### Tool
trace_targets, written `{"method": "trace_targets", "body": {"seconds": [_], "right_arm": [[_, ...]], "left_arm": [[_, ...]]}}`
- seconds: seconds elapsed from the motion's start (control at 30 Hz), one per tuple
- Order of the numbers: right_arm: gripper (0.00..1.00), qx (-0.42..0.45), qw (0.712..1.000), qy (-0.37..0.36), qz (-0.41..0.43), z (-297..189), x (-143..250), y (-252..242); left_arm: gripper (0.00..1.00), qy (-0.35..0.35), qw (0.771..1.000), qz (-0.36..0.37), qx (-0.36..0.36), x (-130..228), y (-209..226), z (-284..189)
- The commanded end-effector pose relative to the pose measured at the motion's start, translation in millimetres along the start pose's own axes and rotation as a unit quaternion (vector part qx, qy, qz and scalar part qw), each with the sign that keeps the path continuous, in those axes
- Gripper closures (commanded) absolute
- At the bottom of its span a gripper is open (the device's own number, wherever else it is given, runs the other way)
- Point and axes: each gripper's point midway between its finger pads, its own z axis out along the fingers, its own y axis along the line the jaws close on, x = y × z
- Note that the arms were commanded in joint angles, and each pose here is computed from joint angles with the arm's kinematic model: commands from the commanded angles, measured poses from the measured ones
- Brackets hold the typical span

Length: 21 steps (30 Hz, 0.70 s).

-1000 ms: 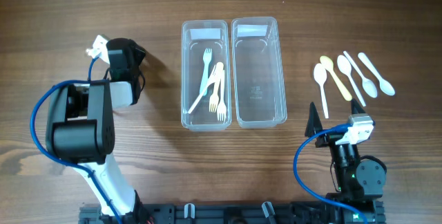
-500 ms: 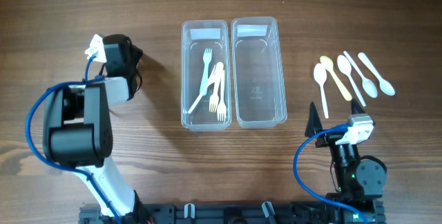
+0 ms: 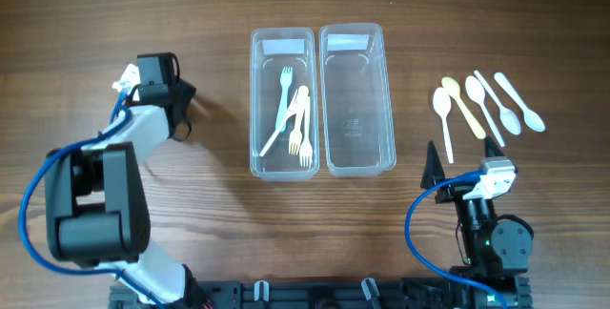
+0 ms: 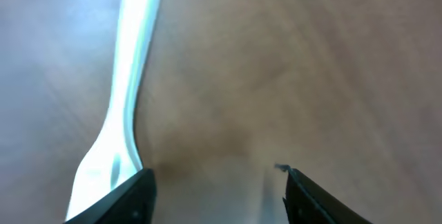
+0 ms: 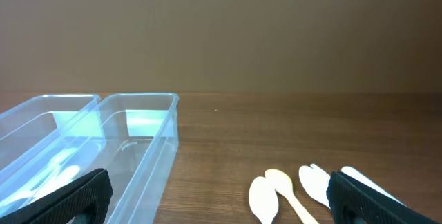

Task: Pack container
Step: 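Move the left gripper back to the last white fork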

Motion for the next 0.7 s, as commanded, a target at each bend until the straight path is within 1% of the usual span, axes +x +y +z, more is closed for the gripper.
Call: {"method": "trace_targets", "body": {"seconds": [0.0,0.13,0.33,0.43,0.53,0.6,0.67], "right_arm": [[0.0,-0.001,1.0,-0.003,-0.003,0.0,-0.9,0.3],[0.0,-0.001,1.0,-0.003,-0.003,0.0,-1.0,0.3],[0.0,-0.001,1.0,-0.003,-0.003,0.0,-1.0,0.3],[0.0,-0.001,1.0,-0.003,-0.003,0.0,-1.0,0.3],[0.0,-0.001,1.0,-0.003,-0.003,0.0,-1.0,0.3],[0.0,-0.001,1.0,-0.003,-0.003,0.0,-0.9,0.3],[0.0,-0.001,1.0,-0.003,-0.003,0.0,-1.0,0.3]], "left_arm": [[0.36,0.018,0.996,0.002,-0.087,18.4,51.0,-2.9],[0.36,0.011,0.994,0.007,-0.109,13.2,59.9,-21.0],[0.36,-0.001,0.996,0.005,-0.089,3.4,51.2,-37.8],[0.36,0.009,0.998,0.0,-0.063,5.5,40.3,-39.3],[0.37,0.049,0.999,-0.002,-0.014,17.6,21.6,-38.6],[0.36,0.063,0.998,-0.004,0.012,21.1,11.2,-40.3],[0.36,0.06,0.997,0.016,0.036,18.0,1.2,-43.1]]}}
